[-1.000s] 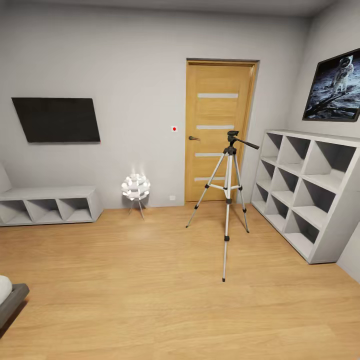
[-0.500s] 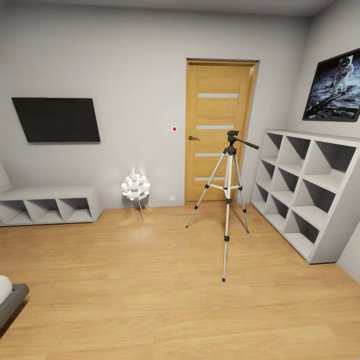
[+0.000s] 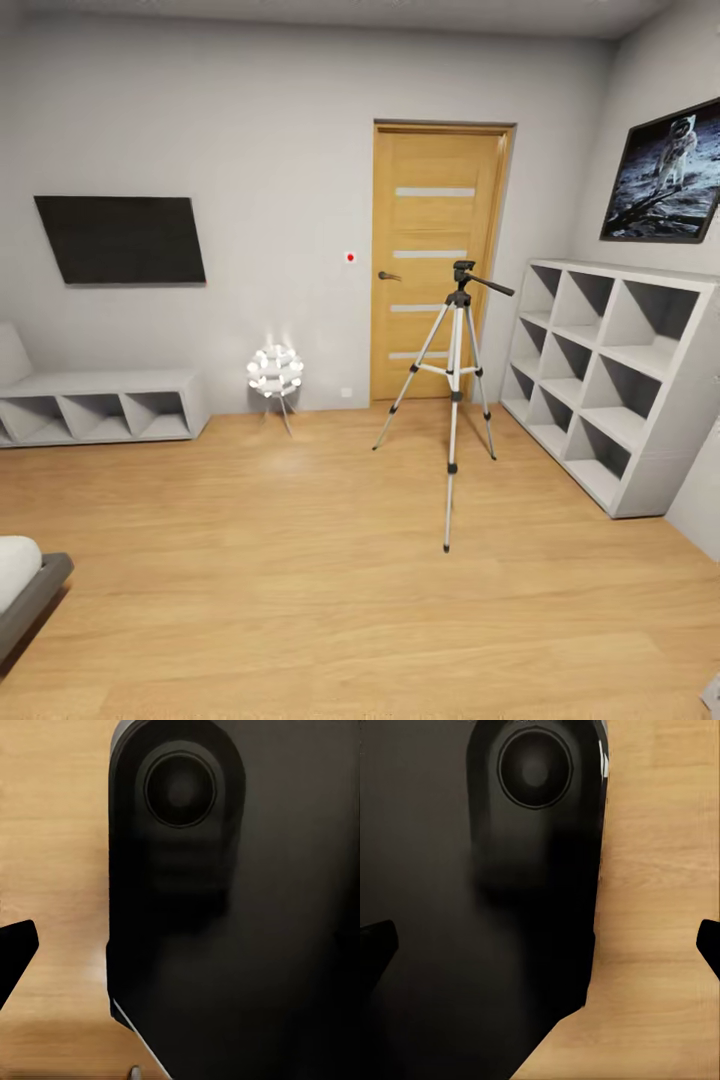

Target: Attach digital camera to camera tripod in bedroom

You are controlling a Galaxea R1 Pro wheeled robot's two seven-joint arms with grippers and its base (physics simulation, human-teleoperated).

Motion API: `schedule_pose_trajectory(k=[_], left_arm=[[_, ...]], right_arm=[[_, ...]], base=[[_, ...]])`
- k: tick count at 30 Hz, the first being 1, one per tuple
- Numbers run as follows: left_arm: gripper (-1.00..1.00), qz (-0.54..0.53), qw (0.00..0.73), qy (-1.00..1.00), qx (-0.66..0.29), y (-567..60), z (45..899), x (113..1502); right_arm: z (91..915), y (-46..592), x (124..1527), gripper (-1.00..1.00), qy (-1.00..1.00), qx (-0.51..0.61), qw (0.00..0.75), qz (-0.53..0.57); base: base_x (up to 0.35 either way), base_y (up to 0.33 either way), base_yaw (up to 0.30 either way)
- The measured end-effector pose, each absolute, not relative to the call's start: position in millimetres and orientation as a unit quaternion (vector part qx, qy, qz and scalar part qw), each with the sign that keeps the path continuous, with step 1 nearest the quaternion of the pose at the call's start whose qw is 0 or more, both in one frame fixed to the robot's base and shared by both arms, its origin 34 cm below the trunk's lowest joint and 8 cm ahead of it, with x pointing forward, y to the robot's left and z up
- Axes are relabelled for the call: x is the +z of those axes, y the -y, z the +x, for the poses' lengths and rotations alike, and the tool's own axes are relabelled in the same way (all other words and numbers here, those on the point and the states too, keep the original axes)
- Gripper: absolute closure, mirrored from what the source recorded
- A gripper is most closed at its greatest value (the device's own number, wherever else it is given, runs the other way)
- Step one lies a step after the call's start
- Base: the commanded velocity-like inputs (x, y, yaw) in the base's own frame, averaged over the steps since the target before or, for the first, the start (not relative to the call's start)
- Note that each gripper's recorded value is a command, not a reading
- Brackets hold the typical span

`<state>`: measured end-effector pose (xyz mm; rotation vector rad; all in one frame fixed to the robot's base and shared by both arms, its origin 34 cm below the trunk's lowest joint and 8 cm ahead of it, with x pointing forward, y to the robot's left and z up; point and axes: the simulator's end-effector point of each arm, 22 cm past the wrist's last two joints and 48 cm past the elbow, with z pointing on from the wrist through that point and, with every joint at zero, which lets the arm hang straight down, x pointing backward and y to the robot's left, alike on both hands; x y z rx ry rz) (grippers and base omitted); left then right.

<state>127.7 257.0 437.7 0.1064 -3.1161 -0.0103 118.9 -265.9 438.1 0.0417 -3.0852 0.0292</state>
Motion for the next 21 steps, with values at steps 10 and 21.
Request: schedule_pose_trajectory(k=[10,21], left_arm=[[-1.0,0.037,0.012,0.999,-0.003,-257.0,127.7,437.8],[-1.0,0.037,0.012,0.999,-0.004,-257.5,127.7,437.8]], right_arm=[[126.4,265.4,437.9,-1.0,1.0,0.009,0.011,0.012],[128.2,264.2,437.9,-1.0,1.0,0.008,0.006,0.011]], base=[[-0.259,0.211,-0.001],[-0.091,0.093,-0.179]])
